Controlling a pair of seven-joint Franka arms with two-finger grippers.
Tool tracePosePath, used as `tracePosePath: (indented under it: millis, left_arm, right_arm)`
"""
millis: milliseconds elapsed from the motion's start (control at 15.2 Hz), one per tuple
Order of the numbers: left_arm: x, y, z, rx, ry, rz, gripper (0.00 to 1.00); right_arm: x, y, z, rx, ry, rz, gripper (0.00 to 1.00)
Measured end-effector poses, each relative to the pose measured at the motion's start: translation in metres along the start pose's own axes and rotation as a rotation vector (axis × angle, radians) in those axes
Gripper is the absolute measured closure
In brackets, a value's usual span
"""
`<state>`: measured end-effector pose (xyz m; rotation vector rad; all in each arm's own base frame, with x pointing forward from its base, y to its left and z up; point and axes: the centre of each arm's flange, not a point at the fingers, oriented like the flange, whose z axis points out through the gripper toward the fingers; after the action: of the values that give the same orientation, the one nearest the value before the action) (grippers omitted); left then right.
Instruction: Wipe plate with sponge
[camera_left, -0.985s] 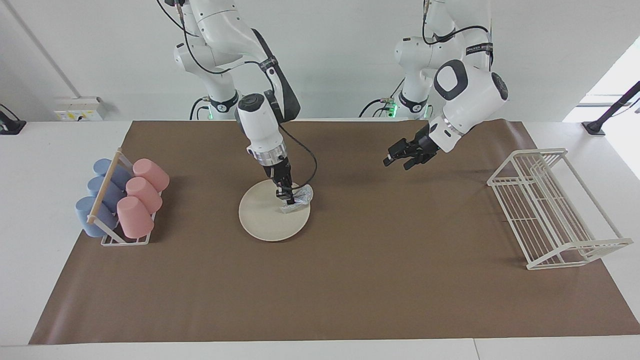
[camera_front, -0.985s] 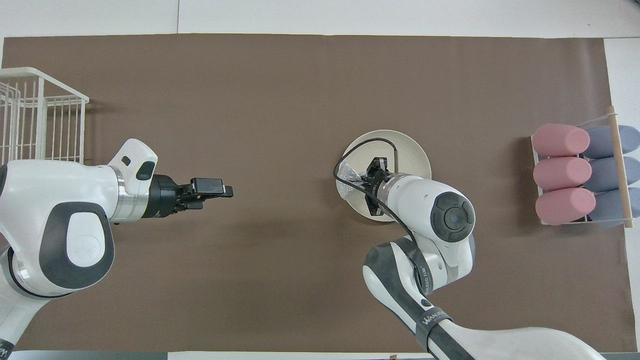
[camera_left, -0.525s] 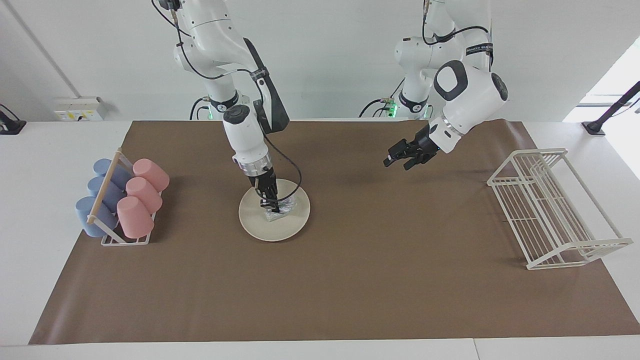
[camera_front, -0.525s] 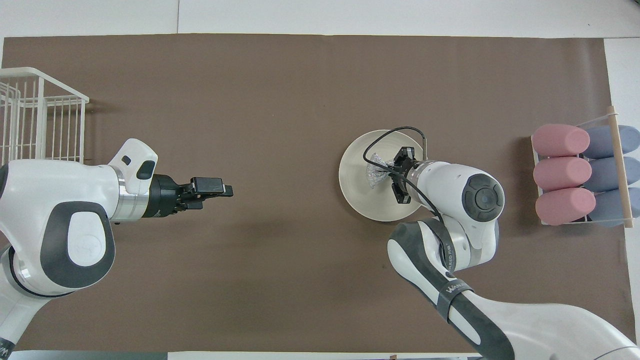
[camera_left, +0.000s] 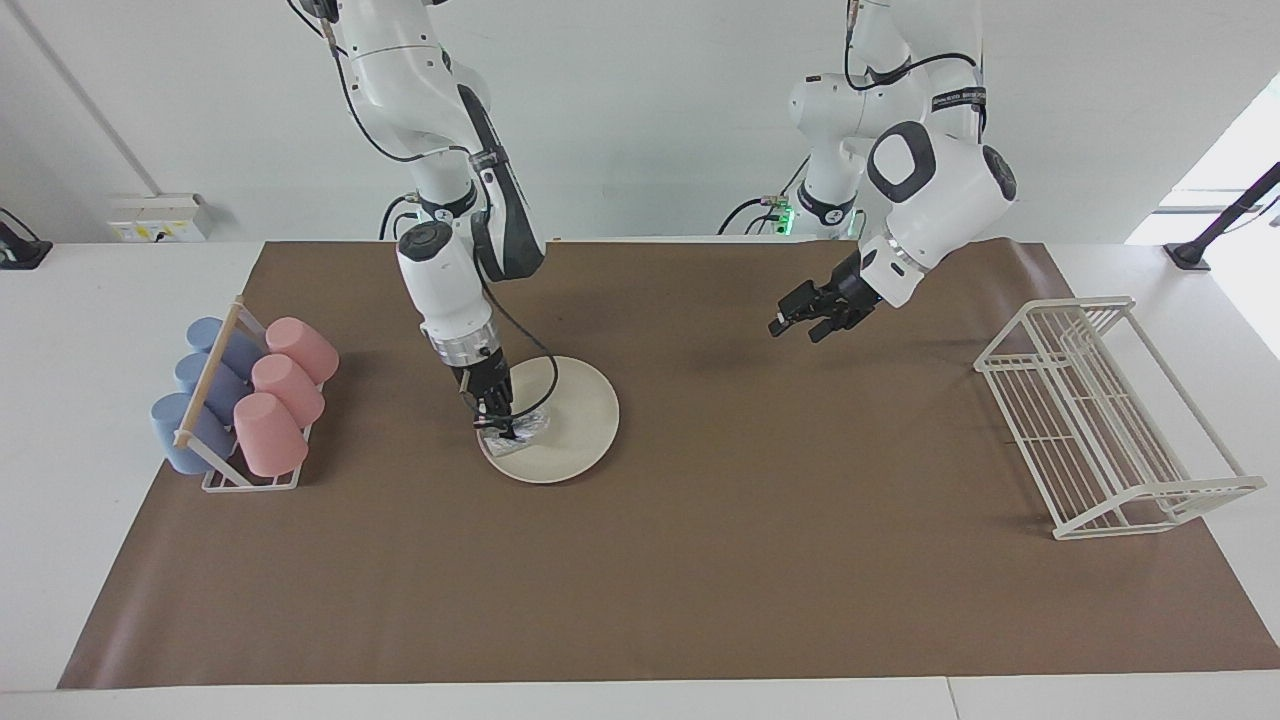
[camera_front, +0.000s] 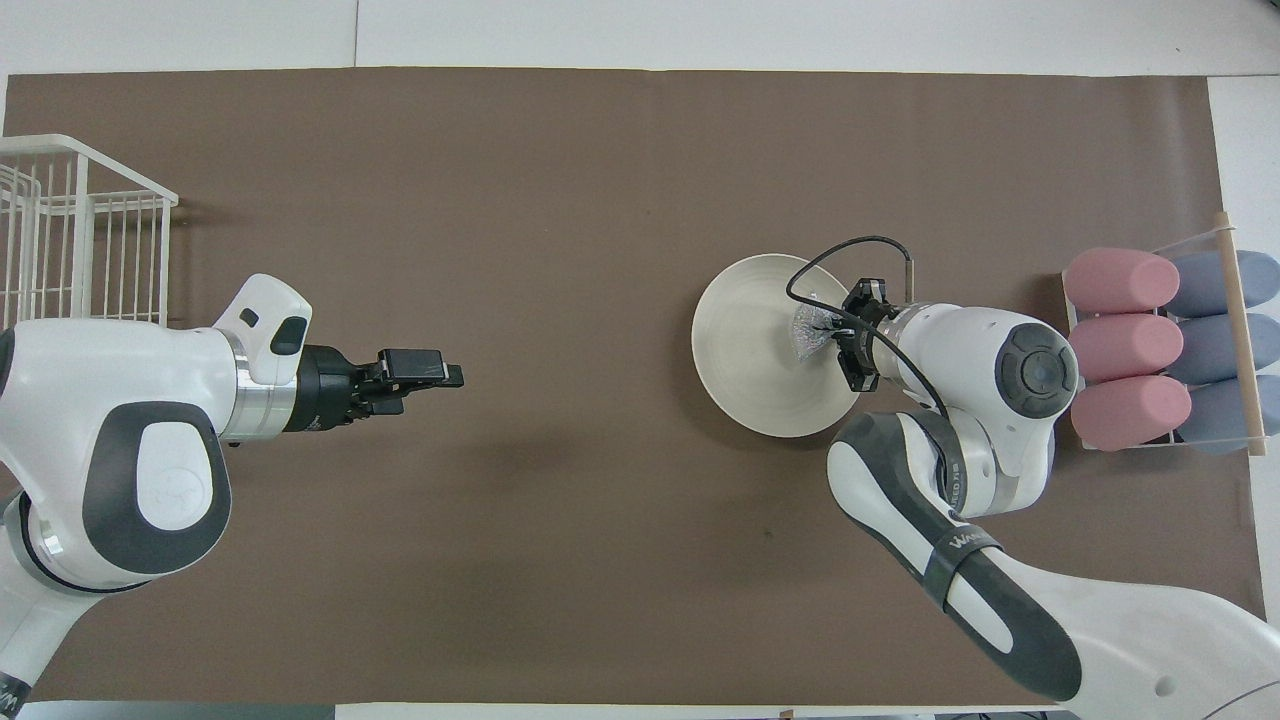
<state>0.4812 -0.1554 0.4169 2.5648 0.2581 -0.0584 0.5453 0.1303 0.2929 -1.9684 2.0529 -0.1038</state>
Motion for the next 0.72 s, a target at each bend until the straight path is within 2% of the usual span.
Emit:
tracePosePath:
  millis: [197,328,722]
  left_arm:
    - [0.001,-0.001,-0.001,0.0,0.003,-0.015,0.0]
    - [0.002,-0.001,-0.002,-0.001,0.019,-0.024,0.0]
    - [0.004,0.0,-0.003,-0.002,0.037,-0.047,0.0]
  right_arm:
    - [-0.005,0.0,0.0,0.001,-0.003,-0.001,0.91]
    - [-0.02,0.003,0.0,0.001,-0.012,0.005,0.91]
    - [-0.108,0.033,0.004,-0.024,-0.055,0.024,0.91]
